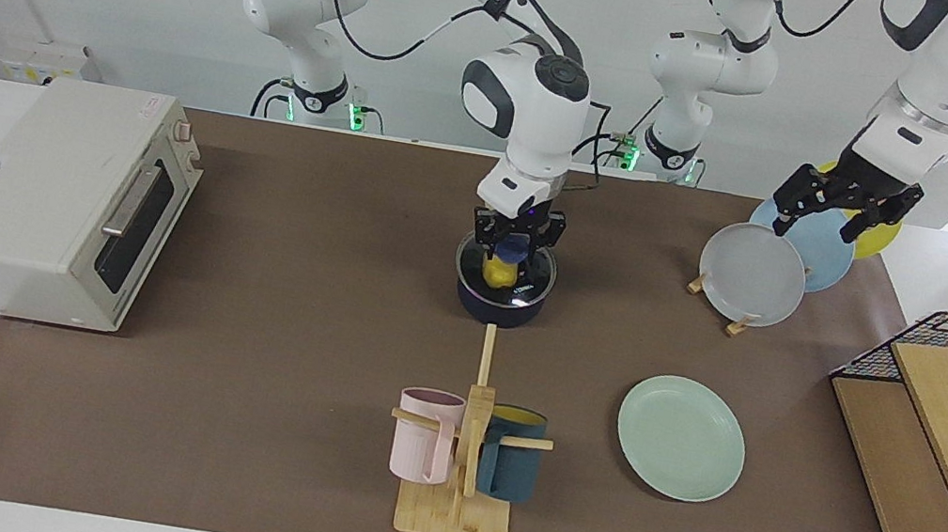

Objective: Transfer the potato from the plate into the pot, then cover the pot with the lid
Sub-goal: 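Lower the glass lid onto the black pot with the right gripper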

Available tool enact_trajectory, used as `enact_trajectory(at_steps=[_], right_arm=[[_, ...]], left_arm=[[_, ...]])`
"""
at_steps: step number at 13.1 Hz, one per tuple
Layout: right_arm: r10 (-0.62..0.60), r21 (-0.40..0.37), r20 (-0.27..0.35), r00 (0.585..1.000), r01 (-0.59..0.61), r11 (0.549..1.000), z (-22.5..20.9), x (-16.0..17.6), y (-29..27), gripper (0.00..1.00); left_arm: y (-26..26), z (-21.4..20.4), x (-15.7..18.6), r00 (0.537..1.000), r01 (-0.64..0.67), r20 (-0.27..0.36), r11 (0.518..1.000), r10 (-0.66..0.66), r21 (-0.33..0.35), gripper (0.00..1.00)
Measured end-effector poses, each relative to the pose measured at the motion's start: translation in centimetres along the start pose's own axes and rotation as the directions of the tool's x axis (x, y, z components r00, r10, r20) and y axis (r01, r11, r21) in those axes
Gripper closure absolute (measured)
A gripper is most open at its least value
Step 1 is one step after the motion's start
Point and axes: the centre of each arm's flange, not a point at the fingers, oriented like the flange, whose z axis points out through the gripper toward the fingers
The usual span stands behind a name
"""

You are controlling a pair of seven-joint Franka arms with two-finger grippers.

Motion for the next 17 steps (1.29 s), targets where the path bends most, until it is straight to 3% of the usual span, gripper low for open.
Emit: enact_trajectory(at_steps=[4,17], right_arm=[[0.020,0.000,0.001,1.000,-0.020,1.000,0.04,-0.02,0.01,0.34],[0.067,0.032,0.040,0.997,-0.068,0.997,0.55,-0.14,0.36,0.34]], left_arm=[[0.01,0.94,-0.40,0.999,-0.001,0.033,1.000,0.001,0.004,0.00],[-0.23,0.55,-0.80,0.999,0.003,0.037,1.000,-0.003,0.005,0.00]])
